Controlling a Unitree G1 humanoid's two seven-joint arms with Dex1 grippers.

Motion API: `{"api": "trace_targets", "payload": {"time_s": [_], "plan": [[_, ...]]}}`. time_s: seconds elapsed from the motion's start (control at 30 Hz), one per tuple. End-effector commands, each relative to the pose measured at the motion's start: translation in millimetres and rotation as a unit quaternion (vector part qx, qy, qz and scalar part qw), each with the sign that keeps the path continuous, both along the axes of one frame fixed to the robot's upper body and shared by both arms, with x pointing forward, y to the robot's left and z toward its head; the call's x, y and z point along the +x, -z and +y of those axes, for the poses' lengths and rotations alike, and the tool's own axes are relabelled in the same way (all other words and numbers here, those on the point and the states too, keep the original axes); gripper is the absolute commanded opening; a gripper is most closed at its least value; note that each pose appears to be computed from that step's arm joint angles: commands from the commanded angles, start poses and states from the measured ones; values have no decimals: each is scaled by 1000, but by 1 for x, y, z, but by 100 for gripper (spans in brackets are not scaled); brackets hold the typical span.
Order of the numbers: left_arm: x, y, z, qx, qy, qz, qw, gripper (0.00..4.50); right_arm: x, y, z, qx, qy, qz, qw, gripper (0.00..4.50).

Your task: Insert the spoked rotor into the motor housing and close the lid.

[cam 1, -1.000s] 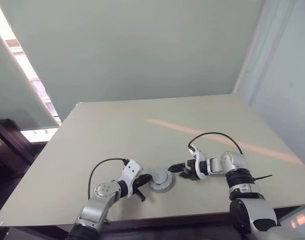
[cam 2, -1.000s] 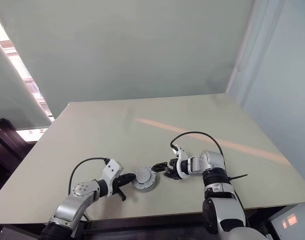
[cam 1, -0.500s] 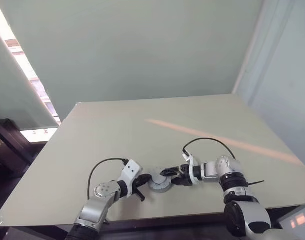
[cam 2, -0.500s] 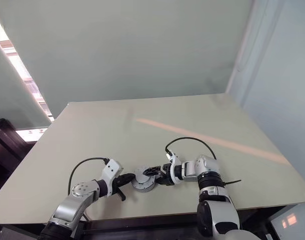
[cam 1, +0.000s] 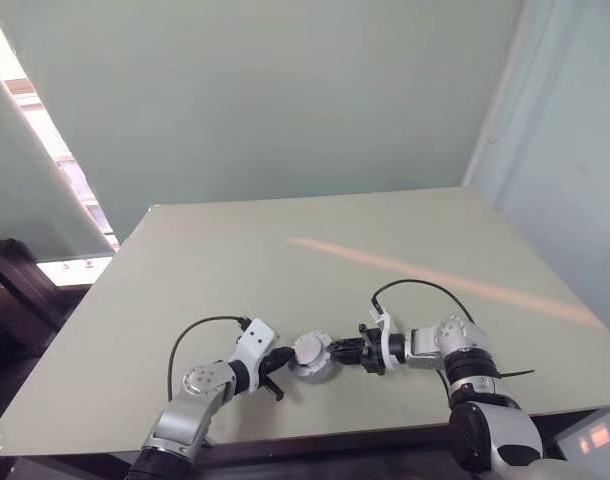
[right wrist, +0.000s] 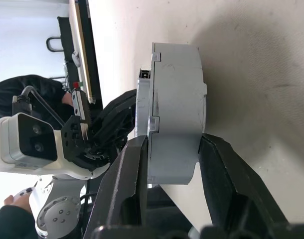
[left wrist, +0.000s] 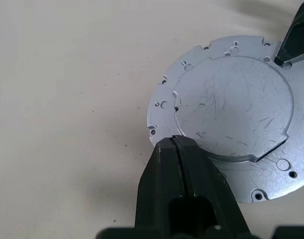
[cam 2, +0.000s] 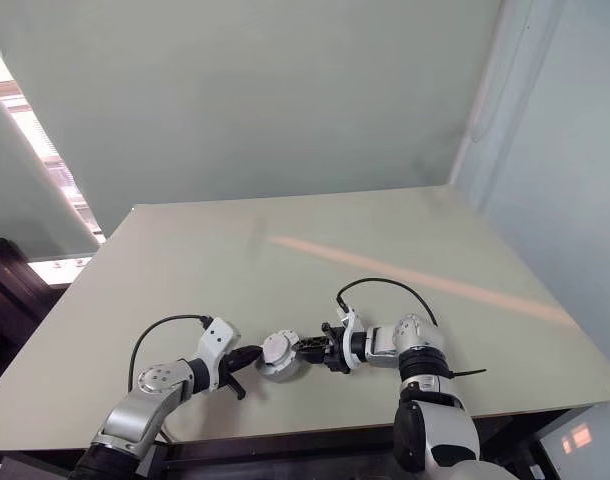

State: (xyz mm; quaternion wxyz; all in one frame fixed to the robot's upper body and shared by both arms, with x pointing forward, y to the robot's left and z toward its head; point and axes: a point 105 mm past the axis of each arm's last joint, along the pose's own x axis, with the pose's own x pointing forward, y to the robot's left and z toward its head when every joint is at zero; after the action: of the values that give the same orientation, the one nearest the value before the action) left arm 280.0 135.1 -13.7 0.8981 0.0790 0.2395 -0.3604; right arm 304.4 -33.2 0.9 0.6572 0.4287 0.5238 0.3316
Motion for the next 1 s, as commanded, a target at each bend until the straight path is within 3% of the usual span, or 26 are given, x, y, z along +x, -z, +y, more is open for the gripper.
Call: {"api": "trace_targets", "payload": {"time_s": [0.03,0.27,0.37,0.47,0.73,1.0], "plan": [[-15,22,-11,8,23,48,999,0,-2,-5,15,13,-15,-8,1000,124],[-5,15,-6,-13,-18,33,999,0,-4,-2,16,10,-12,-7,1000,124],[3,4,4,-47,-56,38,997,59,-4,-1,15,9,-9,-8,1000,124],[8,-13,18,-111,-86,49,989,158,-4,0,15,9,-5,-8,1000,124],[7,-36,59,-197,-172,67,963,449,-5,1,17,24,5,-4,1000,124],[-14,-33,67,-311,-241,142,908,450,-2,-9,21,73,25,-6,997,124]]}}
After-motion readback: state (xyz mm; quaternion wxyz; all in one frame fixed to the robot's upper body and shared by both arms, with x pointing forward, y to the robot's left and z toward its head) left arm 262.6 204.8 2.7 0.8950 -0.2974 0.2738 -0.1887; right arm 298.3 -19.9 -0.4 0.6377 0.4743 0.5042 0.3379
